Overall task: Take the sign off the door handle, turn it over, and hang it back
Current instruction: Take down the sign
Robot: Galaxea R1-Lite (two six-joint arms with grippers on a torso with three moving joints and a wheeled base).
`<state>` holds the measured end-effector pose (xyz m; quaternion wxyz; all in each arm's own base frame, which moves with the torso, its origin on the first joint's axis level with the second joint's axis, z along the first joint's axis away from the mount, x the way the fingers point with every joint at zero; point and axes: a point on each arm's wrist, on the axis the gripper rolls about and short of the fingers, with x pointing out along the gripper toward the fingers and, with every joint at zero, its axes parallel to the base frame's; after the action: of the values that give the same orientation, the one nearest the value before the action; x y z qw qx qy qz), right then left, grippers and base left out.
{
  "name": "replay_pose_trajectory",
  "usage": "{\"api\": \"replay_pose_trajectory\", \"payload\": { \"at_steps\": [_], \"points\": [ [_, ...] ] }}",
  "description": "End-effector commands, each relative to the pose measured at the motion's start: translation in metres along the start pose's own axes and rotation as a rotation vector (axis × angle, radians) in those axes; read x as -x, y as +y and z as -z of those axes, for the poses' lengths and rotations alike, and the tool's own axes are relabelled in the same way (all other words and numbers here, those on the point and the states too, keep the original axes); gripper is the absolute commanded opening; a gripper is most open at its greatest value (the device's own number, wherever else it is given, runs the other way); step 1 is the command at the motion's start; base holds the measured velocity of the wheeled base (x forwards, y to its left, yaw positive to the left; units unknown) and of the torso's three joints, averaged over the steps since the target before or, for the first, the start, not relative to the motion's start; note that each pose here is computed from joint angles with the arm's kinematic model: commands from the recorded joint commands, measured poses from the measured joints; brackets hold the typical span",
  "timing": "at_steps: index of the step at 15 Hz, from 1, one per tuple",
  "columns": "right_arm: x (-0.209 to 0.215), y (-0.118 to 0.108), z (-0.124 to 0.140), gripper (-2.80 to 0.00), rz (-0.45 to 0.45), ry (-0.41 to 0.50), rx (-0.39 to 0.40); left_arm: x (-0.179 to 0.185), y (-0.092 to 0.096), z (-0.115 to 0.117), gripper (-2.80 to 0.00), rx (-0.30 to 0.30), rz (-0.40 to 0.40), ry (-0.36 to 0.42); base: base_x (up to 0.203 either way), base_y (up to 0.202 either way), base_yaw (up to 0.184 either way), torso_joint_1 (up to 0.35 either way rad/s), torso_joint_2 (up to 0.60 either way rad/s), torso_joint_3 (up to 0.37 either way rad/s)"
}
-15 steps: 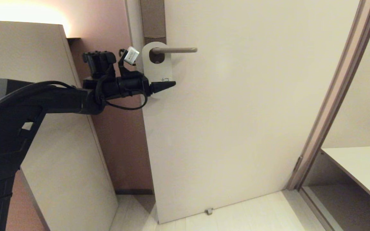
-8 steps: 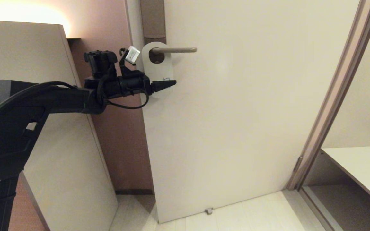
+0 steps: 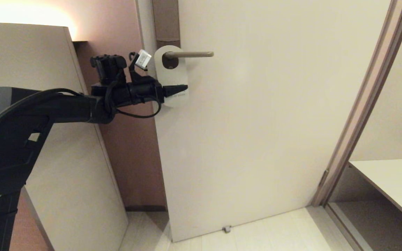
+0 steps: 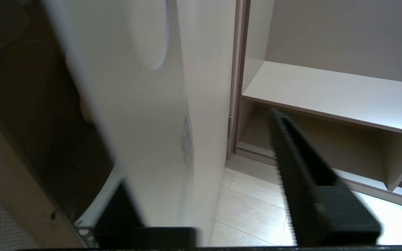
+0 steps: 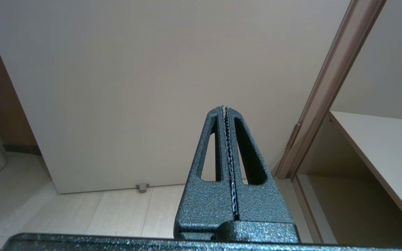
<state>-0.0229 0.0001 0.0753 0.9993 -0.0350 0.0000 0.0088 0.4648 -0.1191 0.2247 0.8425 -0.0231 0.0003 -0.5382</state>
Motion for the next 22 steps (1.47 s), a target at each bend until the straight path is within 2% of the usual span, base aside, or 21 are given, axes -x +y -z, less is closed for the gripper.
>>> {"api": "replay_pose_trajectory", "payload": {
  "at_steps": [1,8,17,22],
  "points": [
    [0.000,0.000,0.000,-2.80,-0.001,0.001,0.001,0.001,-0.001,-0.003,-2.80,-0.006,0.006,-0.005,0.000,0.000,0.000,0.000,0.00,0.000],
    [0.000,0.000,0.000,-2.80,-0.001,0.001,0.001,0.004,-0.005,-0.013,-2.80,-0.024,-0.007,-0.018,0.000,0.000,0.000,0.000,0.00,0.000],
    [0.000,0.000,0.000,-2.80,-0.001,0.001,0.001,0.005,-0.009,-0.024,-2.80,-0.062,-0.134,-0.045,0.000,0.000,0.000,0.000,0.00,0.000],
    [0.000,0.000,0.000,-2.80,-0.001,0.001,0.001,-0.011,-0.029,-0.032,-2.80,-0.075,-0.139,-0.059,0.000,0.000,0.000,0.000,0.00,0.000]
  ]
}}
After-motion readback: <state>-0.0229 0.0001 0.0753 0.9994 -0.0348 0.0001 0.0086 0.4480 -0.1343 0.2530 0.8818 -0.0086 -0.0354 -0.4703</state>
